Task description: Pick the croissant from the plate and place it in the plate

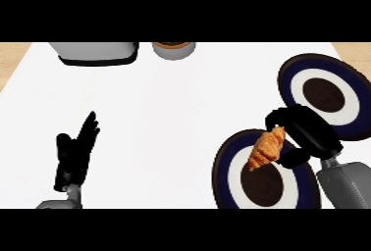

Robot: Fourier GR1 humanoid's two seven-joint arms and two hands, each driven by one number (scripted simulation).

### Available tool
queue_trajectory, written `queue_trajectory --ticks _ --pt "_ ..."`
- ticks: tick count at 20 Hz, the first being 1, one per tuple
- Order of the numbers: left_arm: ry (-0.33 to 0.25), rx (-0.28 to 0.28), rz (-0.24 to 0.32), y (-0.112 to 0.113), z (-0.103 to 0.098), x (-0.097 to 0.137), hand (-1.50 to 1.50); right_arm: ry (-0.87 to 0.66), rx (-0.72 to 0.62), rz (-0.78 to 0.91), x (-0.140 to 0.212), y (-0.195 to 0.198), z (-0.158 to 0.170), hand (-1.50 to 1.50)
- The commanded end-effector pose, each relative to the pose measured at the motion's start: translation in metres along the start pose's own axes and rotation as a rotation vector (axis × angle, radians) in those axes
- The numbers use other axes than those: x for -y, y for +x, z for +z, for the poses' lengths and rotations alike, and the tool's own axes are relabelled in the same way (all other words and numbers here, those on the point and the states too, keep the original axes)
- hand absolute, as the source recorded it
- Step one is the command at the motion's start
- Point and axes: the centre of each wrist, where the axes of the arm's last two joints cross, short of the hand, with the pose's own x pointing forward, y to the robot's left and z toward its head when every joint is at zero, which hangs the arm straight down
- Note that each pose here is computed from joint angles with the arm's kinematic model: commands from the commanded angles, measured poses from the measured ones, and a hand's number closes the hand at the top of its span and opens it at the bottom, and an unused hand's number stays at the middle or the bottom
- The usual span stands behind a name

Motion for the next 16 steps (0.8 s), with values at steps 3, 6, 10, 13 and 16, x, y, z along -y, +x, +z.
queue_trajectory --ticks 3,6,10,13,16 --pt "0.009 0.003 -0.004 -0.012 0.006 -0.004 0.00 -0.313 0.000 -0.095 0.029 -0.017 0.041 1.50" --pt "0.007 -0.006 -0.001 -0.006 0.001 -0.018 0.00 -0.462 -0.049 -0.080 0.062 -0.019 0.057 1.50" --pt "-0.003 -0.002 -0.009 -0.003 0.007 0.003 0.00 -0.517 -0.168 -0.123 0.073 -0.040 0.068 1.50" --pt "-0.004 0.016 -0.006 0.011 0.004 0.004 0.00 -0.509 -0.230 -0.159 0.087 -0.068 0.066 1.50" --pt "-0.016 -0.003 -0.004 0.011 0.008 0.013 0.00 -0.502 -0.281 -0.164 0.098 -0.075 0.056 1.50"
